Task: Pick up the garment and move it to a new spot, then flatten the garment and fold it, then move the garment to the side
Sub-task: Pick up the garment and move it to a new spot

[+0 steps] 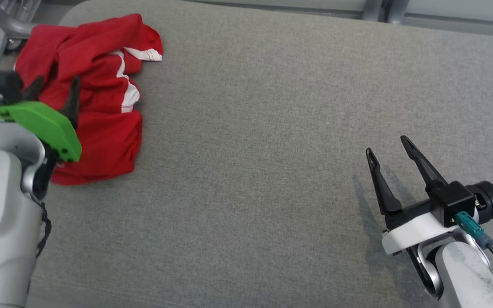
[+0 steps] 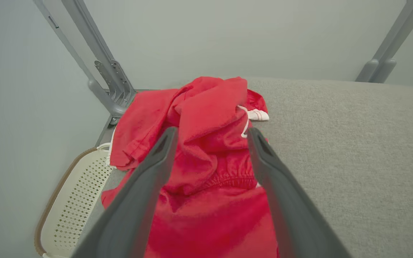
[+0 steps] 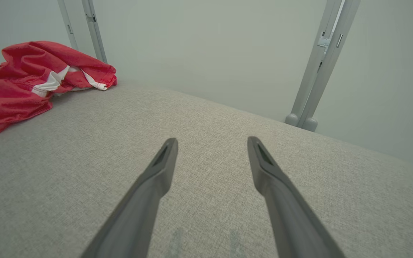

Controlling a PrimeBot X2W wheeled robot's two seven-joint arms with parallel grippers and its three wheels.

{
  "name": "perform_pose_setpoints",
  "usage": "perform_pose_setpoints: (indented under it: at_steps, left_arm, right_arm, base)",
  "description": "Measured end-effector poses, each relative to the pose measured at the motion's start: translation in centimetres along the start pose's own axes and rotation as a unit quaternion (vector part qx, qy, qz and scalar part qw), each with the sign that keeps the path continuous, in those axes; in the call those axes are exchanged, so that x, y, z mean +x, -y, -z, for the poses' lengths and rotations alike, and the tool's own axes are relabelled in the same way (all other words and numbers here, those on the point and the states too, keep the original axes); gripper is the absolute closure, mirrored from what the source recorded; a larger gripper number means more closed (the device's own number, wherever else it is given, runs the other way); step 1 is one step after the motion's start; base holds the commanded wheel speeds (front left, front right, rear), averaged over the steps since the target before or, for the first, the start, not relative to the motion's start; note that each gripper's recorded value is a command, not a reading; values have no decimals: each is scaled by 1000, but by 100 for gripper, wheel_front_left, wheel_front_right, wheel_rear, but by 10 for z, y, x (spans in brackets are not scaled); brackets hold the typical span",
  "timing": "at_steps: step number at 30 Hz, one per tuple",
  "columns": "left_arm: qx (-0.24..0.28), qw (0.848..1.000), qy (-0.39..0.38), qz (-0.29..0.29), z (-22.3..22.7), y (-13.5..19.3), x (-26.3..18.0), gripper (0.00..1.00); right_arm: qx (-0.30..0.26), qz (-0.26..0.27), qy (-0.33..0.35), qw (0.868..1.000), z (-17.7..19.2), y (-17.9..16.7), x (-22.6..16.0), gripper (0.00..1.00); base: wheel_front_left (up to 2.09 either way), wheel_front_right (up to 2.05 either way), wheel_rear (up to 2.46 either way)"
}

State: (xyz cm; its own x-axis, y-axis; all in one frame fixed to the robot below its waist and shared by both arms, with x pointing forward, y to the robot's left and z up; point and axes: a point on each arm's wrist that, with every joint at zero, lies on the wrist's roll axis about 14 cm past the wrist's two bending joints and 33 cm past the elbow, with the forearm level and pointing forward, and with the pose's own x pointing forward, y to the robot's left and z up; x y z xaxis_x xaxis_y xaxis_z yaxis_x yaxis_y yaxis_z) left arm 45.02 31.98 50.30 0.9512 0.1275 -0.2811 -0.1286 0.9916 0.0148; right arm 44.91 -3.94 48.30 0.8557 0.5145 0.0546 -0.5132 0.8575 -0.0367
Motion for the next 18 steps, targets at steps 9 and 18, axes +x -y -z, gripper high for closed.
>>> perform_pose_setpoints:
  at_steps: [9, 18]
  left_arm:
    - [42, 991, -126, 13, 18, -3, 69, 0]
    - [55, 971, -234, 2, 75, -6, 113, 100]
  right_arm:
    - [15, 18, -41, 999, 45, 22, 6, 0]
    - [20, 59, -69, 996, 74, 51, -5, 0]
  base:
    - [0, 0, 0]
    - [0, 0, 0]
